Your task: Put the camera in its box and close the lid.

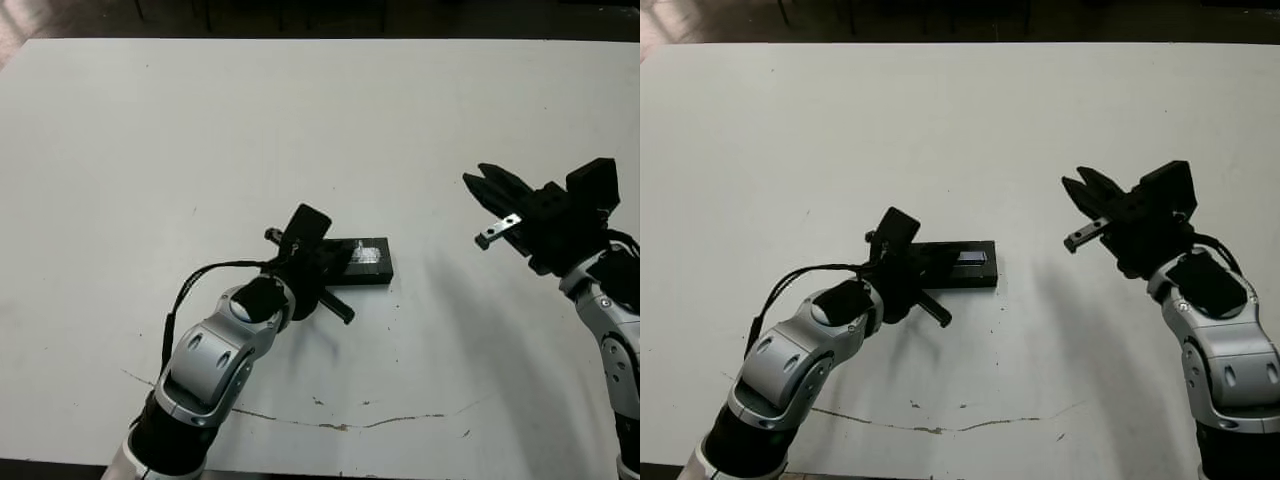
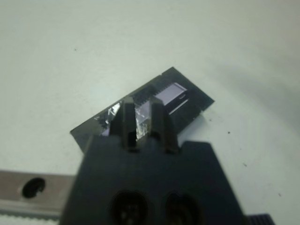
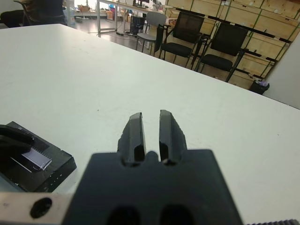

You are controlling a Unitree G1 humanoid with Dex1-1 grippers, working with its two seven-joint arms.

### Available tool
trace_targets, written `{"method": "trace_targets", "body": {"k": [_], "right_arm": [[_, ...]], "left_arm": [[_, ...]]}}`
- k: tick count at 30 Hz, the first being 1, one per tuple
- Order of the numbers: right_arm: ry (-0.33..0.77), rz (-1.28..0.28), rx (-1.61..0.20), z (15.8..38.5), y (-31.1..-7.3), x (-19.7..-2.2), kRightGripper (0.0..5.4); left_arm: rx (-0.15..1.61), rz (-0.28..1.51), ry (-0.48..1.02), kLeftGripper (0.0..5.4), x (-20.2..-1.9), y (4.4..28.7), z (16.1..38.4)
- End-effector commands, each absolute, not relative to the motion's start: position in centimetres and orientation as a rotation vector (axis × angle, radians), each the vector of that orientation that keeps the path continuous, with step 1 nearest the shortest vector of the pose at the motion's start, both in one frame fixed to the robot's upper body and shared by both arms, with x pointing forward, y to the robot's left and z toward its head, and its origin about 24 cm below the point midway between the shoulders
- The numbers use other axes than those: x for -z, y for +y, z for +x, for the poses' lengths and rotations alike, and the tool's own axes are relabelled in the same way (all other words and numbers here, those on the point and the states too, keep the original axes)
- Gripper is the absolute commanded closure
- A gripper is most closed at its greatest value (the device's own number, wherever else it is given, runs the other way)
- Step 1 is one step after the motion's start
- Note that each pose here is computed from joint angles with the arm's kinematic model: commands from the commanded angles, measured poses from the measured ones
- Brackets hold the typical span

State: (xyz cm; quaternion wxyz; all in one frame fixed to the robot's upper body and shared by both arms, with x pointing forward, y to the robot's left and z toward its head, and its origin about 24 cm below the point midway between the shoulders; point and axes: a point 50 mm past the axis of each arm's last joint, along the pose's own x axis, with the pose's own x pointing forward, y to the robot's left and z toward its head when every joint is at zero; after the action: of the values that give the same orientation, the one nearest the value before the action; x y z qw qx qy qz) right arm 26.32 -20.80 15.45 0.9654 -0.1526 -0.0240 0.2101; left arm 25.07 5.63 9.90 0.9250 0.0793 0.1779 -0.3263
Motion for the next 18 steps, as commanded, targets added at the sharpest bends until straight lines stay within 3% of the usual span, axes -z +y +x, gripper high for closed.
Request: {"method": "trace_targets", "body": {"k": [1, 5, 9, 18], "right_arm": [[-0.029, -0.296, -0.416, 26.1, -21.0, -14.9, 5.4], [-0.031, -0.306, -0.418, 26.2, -21.0, -15.0, 5.4], [-0.027, -0.3, -0.413, 26.1, -21.0, -15.0, 5.4], [-0.064, -0.266, -0.419, 26.2, -20.8, -14.9, 5.4]], "left_arm": [[0.646, 0.165, 0.584, 5.38, -6.7, 7.0, 24.2], [0.645, 0.158, 0.599, 5.38, -6.7, 7.3, 24.0], [0.649, 0.146, 0.54, 5.38, -7.7, 7.7, 23.8], [0.488, 0.053, -0.028, 5.38, -14.0, 10.4, 24.9]]}}
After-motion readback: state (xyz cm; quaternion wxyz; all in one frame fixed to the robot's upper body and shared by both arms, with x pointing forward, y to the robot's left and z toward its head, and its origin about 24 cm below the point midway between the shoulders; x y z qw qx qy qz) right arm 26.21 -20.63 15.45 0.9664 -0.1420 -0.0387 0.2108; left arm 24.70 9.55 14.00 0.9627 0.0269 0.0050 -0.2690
